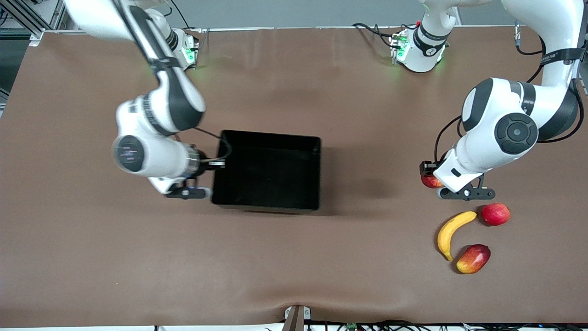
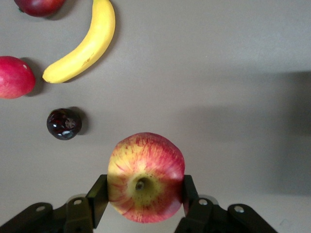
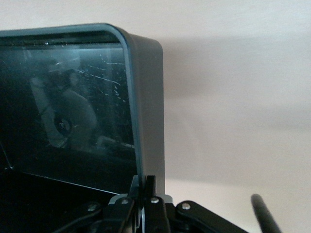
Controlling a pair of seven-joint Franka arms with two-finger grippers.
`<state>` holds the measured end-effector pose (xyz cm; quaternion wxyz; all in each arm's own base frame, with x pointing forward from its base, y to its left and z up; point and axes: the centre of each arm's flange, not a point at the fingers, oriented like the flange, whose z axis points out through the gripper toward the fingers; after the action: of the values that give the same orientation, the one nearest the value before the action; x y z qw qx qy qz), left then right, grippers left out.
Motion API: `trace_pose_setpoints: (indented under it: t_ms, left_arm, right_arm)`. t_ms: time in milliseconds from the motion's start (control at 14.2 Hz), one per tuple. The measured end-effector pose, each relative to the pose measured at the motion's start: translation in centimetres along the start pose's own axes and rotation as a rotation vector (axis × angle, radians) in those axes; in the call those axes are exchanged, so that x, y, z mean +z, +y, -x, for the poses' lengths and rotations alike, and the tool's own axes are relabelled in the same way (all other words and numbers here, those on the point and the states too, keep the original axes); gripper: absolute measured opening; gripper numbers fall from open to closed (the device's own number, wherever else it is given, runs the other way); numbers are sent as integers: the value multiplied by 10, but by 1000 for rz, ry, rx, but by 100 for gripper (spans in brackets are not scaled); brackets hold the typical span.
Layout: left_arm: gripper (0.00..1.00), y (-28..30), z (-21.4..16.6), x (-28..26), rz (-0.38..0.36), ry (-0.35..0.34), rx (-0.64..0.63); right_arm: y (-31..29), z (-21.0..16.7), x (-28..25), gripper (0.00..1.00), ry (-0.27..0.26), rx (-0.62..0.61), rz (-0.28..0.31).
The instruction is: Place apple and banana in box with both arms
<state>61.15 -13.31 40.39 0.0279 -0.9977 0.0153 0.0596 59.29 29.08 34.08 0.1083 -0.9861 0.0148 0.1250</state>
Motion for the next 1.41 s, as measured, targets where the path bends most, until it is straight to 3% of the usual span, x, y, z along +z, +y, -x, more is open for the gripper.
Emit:
trace_pose_setpoints:
  t_ms: [493, 633, 774, 985, 1196, 1407]
  left_arm:
    - [65, 27, 8, -1, 3, -14, -59]
    - [65, 46, 14, -3, 8, -15, -60]
    - [65, 74, 22, -2, 14, -16, -63]
    - [65, 135, 36, 0, 33, 19, -66]
    - [65, 194, 48, 7, 81, 85, -63]
    - [65, 238, 58, 28, 123, 111, -68]
  right_arm:
    - [-53, 1, 100, 6, 16, -30, 7]
    - [-57, -3, 101, 22, 36, -19, 1]
    - [-50, -17, 62, 40, 58, 1, -9]
    - [0, -42, -54, 72, 21, 47, -19]
    - [66, -52, -135, 100, 57, 37, 27]
    - [129, -58, -176, 100, 71, 102, 23]
